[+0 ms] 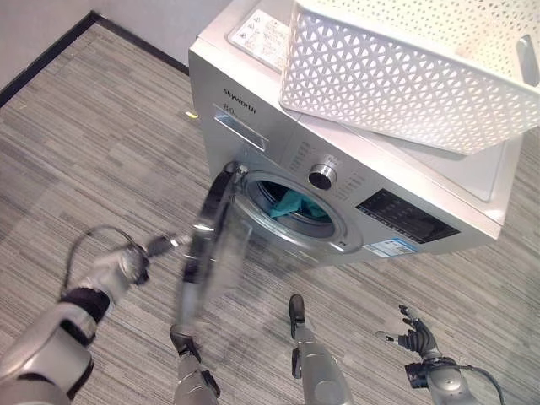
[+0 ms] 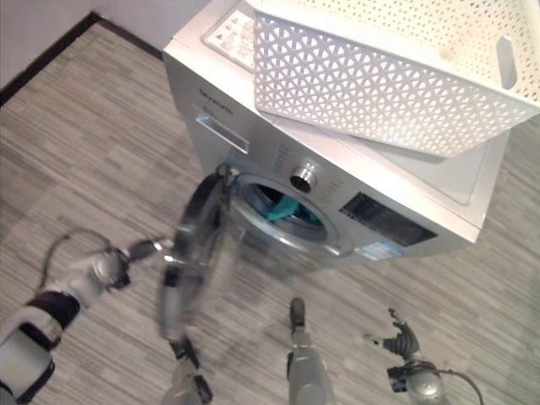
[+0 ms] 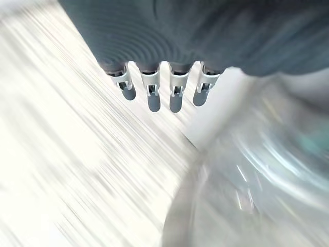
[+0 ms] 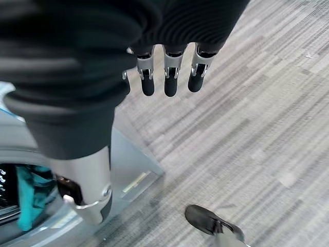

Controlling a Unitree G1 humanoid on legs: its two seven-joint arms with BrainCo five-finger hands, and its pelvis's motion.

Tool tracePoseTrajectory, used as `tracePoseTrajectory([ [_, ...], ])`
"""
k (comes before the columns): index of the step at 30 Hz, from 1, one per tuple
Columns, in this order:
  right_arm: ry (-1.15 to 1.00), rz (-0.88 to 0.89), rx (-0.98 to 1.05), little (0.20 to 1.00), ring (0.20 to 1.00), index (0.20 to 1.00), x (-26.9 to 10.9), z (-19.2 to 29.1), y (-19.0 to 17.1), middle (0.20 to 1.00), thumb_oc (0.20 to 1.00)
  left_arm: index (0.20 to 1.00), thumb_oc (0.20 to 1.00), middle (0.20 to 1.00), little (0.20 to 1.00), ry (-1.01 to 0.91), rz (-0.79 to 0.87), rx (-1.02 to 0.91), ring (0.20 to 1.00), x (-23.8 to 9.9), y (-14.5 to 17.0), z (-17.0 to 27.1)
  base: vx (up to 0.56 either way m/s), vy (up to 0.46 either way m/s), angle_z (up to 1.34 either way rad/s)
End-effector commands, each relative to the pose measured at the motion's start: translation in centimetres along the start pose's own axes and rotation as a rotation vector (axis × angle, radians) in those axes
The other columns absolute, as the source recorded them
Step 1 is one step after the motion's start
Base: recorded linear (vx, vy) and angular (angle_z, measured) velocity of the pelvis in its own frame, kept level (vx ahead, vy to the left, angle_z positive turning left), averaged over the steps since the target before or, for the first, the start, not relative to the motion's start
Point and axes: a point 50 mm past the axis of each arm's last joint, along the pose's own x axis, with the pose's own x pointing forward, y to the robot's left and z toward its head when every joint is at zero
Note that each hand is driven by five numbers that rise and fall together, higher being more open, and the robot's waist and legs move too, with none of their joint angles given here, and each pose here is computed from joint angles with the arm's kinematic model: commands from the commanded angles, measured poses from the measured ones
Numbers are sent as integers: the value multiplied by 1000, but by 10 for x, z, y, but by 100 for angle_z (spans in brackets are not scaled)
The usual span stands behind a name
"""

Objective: Grab the laundry basket,head to the washer,open it,put in the laundry and shut it.

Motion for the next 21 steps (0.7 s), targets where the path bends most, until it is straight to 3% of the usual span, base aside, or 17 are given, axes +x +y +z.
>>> tracePoseTrajectory([
  [1,-47,-103,-66,1000,1000,1000,3,11,-32,1000,1000,1000,1000,1000,1000,-294,24,-123,1000,16,-2,73,131,11,-29],
  [4,7,-78,-100,1000,1000,1000,5,1,-24,1000,1000,1000,1000,1000,1000,-433,59,-231,1000,23,-6,121,54,-7,-33],
  [8,43,-69,-111,1000,1000,1000,4,-8,-18,1000,1000,1000,1000,1000,1000,-544,120,-324,1000,21,2,151,24,-9,-38],
  [9,81,-59,-106,1000,1000,1000,1,-18,-9,1000,1000,1000,1000,1000,1000,-672,154,-506,1000,11,6,170,34,-4,-23],
  [16,147,-22,-73,1000,1000,1000,-11,-39,7,1000,1000,1000,1000,1000,1000,-753,135,-771,1000,-5,-7,152,43,-2,-17],
  [20,171,-1,-50,1000,1000,1000,-16,-48,16,1000,1000,1000,1000,1000,1000,-718,175,-929,1000,-14,-18,117,11,-16,10],
  [21,195,14,-39,1000,1000,1000,-20,-54,21,1000,1000,1000,1000,1000,1000,-645,202,-1017,1000,-18,-29,85,-4,4,19],
])
